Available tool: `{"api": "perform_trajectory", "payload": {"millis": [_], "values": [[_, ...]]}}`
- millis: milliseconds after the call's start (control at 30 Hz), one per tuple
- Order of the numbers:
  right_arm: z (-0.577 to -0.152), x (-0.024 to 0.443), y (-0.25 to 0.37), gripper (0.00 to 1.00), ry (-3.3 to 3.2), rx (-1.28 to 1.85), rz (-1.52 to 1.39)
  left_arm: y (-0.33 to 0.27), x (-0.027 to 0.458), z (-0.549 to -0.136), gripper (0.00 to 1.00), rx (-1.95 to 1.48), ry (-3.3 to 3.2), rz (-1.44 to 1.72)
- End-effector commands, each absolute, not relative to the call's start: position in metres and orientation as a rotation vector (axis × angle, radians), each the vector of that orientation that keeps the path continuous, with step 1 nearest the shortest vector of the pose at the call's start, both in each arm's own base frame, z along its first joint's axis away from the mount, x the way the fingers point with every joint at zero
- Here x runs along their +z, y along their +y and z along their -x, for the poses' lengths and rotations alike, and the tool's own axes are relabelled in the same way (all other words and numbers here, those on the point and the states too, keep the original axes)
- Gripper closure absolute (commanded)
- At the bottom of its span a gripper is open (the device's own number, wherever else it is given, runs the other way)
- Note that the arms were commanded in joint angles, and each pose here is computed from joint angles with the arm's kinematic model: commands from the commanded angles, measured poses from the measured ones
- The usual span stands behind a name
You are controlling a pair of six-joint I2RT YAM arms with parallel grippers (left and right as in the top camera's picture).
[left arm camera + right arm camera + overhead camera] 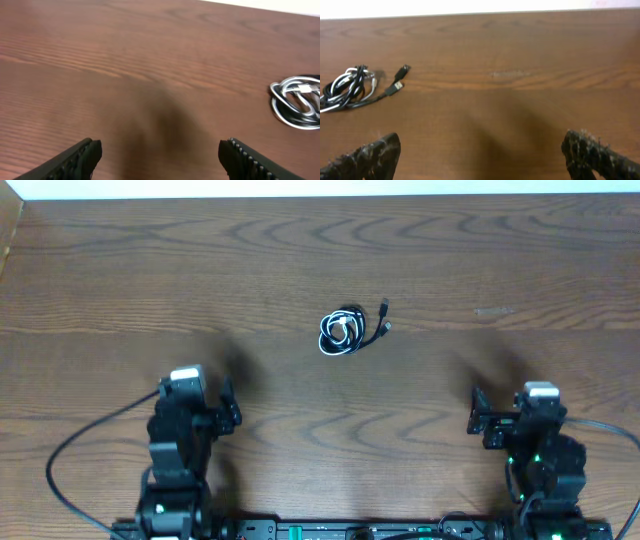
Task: Untangle cables
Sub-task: 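Move both grippers toward the black and white cable bundle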
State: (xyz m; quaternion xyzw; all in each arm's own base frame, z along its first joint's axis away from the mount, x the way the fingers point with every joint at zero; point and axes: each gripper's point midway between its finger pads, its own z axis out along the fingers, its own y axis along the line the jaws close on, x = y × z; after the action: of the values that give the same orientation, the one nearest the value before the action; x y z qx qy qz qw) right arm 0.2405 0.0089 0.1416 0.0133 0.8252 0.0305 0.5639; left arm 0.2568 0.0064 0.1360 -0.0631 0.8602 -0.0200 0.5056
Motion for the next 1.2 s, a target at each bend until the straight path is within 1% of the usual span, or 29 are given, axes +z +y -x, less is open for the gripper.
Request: {"api": "perform_trajectory", "payload": {"millis": [0,233,433,600,733,1067,1167], "values": [[-0.246,0.160,0.009,0.01,1.974,0.081,-0.045,-0.006,0.148,-0.266,0.20,-0.137,2.143,0.128],[-0.258,0.165,0.015,0.01,2.216,0.104,-0.035,-0.018,0.153,-0.266,0.20,-0.219,2.457,0.151],[-0.259,0.164,0.014,0.01,2.444,0.095,-0.044,-0.018,0.158,-0.250,0.19,-0.217,2.675,0.190],[-0.270,0.176,0.015,0.01,2.511,0.096,-0.047,-0.021,0.154,-0.238,0.20,-0.239,2.740,0.196],[-0.274,0.181,0.027,0.01,2.507,0.180,-0.019,-0.030,0.150,-0.225,0.20,-0.308,2.791,0.193],[-0.293,0.200,0.041,0.01,2.395,0.275,0.019,-0.030,0.153,-0.234,0.20,-0.310,2.756,0.185],[-0.294,0.203,0.051,0.01,2.381,0.329,0.047,-0.039,0.160,-0.243,0.20,-0.389,2.706,0.164]]}}
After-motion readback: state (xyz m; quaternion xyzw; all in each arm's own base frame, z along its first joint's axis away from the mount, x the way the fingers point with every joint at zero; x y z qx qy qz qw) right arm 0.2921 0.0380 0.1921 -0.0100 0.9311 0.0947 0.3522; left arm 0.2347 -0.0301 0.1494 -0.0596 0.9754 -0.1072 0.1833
